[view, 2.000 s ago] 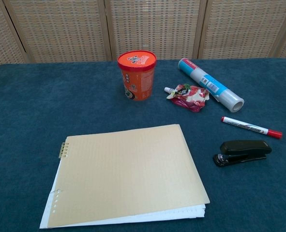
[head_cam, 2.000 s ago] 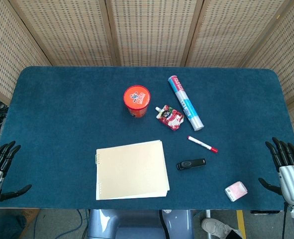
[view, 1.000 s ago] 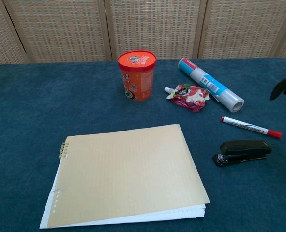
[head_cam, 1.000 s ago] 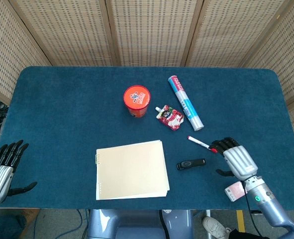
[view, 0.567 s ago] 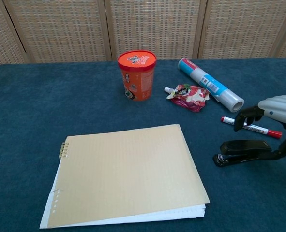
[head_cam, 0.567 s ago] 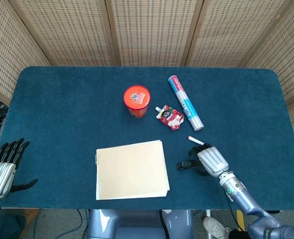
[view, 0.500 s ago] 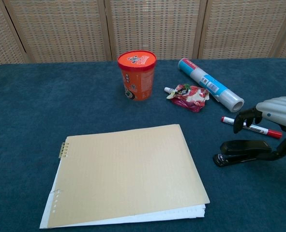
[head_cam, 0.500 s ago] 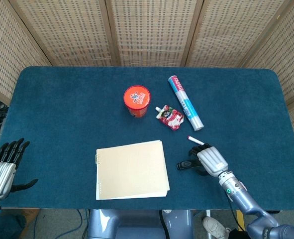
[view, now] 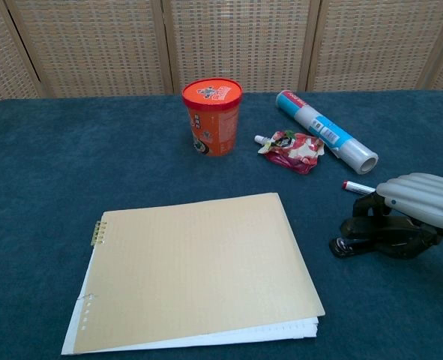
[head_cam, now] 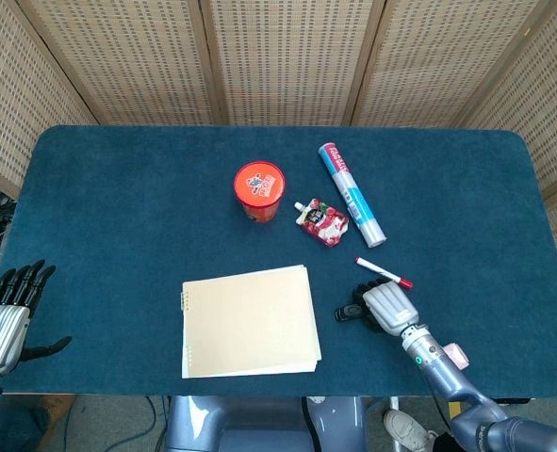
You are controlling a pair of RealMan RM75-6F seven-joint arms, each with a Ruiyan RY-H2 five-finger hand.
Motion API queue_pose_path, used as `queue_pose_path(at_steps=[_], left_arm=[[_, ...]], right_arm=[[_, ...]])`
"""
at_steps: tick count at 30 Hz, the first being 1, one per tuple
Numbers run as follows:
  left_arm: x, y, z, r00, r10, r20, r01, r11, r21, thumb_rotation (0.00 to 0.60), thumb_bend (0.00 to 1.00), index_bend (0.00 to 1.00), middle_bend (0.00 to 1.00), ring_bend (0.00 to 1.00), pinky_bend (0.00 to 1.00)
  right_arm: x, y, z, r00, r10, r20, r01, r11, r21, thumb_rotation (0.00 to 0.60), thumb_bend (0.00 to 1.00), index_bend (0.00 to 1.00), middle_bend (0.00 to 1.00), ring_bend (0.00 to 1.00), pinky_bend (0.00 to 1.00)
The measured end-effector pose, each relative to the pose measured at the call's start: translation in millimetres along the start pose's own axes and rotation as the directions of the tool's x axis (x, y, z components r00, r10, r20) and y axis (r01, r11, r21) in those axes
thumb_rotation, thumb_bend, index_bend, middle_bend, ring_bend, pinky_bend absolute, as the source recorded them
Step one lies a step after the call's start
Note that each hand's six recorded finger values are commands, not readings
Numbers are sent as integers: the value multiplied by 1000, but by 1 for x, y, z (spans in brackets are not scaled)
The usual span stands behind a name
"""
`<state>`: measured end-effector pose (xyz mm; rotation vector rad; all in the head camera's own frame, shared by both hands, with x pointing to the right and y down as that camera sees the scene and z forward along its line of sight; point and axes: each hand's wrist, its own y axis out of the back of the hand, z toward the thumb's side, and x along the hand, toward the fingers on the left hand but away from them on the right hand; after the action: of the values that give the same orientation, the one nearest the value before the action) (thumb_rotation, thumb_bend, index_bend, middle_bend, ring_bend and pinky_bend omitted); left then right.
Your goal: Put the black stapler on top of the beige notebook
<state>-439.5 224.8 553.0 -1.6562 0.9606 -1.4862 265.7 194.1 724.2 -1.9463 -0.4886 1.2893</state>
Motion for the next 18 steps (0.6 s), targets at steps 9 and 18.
queue_pose_path(at_steps=[9,18], left_arm=[[2,2,-3,1000,-2,-8,2,1000,-14,600,0,0,0,0,0],[5,6,-10,1000,-5,-24,4,999,-42,600,0,0,0,0,0]], right_arm=[[-3,17,10,999,-43,-22,42,998,-42,600,618,583,634,572,493],[-16,73,52,985,-133,-107,122,987,-105,600,611,587,635,573,493]])
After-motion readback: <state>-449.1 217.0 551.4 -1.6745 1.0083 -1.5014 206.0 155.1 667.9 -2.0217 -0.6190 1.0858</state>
